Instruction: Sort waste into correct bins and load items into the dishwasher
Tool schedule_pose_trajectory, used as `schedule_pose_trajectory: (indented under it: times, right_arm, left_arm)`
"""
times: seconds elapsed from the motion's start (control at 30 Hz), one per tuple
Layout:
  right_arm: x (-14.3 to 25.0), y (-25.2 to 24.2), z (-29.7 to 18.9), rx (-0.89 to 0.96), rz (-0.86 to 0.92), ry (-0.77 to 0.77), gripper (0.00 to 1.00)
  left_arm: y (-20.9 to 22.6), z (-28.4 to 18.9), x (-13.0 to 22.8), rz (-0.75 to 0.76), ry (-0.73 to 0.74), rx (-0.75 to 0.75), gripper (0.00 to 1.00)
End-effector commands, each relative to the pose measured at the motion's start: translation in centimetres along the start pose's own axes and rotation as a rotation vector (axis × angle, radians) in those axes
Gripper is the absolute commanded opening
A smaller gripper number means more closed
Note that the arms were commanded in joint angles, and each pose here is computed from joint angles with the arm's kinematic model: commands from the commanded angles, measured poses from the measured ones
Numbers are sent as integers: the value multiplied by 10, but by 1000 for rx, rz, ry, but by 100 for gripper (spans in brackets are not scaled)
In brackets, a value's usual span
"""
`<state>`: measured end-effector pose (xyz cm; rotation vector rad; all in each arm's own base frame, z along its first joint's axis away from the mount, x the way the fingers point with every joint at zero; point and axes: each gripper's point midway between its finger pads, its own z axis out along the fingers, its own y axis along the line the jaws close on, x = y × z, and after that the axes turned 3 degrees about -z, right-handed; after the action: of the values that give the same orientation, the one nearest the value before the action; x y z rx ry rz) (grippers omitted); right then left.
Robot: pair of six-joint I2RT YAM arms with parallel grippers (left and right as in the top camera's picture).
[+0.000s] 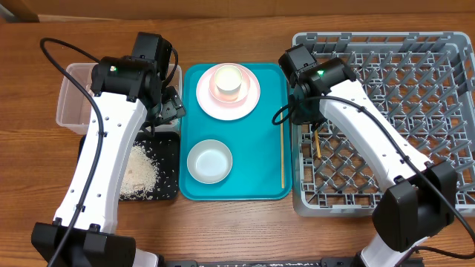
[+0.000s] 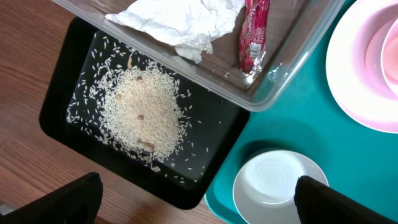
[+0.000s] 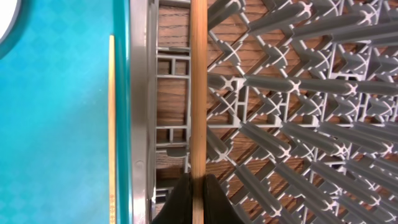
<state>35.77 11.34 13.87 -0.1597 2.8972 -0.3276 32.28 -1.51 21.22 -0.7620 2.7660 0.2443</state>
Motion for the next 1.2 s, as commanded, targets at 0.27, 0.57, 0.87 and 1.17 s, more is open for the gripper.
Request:
schedule_pose_trajectory:
  times: [0.27, 0.57, 0.87, 1.17]
  right_arm:
    - [0, 0, -8, -28, 2, -21, 5]
    - [1, 7, -1, -54, 3, -17, 5]
    - [22, 9, 28, -33, -12, 35, 11]
    - [21, 9, 29, -35, -11, 31, 14]
  left_arm:
    - [1, -6, -4, -2, -21, 9, 100]
    - [1, -6, -4, -2, -21, 9, 100]
    - [1, -6, -4, -2, -21, 9, 100]
    - [1, -6, -4, -2, -21, 9, 100]
